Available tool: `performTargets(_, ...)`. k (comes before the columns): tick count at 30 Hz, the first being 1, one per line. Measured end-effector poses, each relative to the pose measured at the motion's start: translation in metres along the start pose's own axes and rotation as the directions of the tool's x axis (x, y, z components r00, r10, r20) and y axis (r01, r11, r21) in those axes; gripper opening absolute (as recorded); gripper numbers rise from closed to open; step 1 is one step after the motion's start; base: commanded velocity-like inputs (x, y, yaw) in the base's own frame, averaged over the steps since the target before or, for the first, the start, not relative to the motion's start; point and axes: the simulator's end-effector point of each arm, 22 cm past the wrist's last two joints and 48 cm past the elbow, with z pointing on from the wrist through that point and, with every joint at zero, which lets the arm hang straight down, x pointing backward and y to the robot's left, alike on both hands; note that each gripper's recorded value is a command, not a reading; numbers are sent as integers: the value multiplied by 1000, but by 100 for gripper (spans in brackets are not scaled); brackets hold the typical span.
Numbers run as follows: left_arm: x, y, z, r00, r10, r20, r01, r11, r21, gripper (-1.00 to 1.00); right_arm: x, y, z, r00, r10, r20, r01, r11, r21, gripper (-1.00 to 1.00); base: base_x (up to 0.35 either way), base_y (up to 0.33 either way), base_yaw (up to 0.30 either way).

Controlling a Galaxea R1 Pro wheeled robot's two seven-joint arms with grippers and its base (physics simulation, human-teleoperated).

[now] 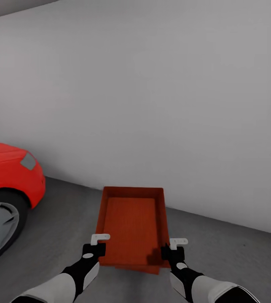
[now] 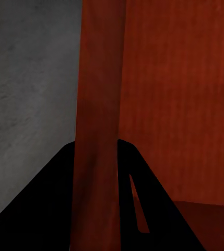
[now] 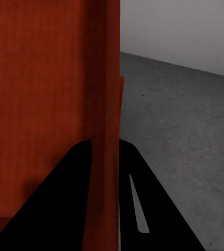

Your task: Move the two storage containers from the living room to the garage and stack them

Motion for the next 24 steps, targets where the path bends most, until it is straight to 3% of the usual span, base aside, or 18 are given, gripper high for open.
performTargets(15,0,0,0,1000,-1,2,1,1000,0,-100,-1,0,0,1000,-1,2,1,1000,0,-100,322,173,-253)
performTargets(24,0,0,0,1000,-1,2,1,1000,0,-100,-1,0,0,1000,0,1,0,1000,0,-100,322,97,-41)
